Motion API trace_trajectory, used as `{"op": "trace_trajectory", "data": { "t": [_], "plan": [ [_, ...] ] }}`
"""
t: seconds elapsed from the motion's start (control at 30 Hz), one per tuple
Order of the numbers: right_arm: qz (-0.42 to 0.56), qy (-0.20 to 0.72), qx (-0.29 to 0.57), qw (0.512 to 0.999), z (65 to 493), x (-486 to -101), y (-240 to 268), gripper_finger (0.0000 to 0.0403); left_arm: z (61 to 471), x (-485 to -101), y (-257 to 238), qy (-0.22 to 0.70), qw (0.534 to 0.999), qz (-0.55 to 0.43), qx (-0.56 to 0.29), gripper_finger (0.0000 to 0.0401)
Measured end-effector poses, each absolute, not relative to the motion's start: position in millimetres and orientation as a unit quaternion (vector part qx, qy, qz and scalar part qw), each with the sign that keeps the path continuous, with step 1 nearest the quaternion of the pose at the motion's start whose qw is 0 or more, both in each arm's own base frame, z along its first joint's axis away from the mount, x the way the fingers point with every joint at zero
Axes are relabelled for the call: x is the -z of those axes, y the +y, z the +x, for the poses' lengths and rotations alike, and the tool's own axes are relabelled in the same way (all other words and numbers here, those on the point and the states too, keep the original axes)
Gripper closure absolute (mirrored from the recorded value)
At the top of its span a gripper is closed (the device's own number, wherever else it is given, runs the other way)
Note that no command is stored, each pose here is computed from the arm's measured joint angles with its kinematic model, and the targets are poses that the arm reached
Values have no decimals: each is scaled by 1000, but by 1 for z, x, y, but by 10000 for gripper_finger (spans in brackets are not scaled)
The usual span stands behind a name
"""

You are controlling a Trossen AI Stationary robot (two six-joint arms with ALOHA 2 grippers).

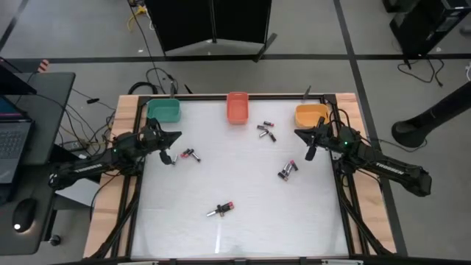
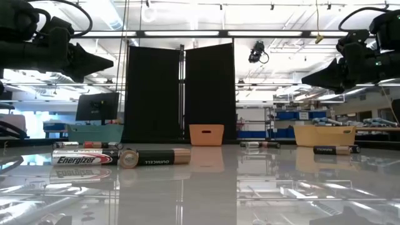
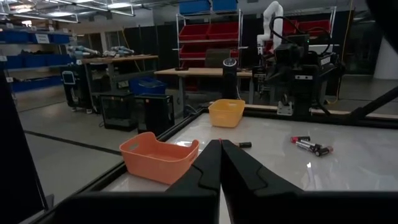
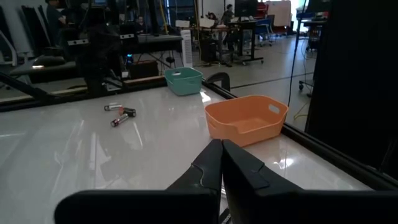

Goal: Sort batteries
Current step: Put the top left silver battery into the yellow container

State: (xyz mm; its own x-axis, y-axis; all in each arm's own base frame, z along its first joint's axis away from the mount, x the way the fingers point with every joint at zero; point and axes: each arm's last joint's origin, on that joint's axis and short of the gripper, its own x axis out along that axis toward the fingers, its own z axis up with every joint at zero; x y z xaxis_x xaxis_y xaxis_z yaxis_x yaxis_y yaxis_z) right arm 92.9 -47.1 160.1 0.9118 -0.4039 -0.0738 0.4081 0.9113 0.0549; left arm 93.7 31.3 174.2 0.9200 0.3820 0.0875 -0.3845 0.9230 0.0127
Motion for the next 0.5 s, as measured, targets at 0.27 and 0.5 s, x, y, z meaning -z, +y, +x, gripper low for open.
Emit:
{"op": "trace_trajectory", "data": {
  "t": [0.27,0.5],
  "plan": [
    [35,30,208,977,93,-160,-47,380,93,-181,31,-77,978,18,-195,386],
    [35,31,208,977,93,-160,-47,380,92,-186,31,-105,975,21,-195,386]
  ]
}}
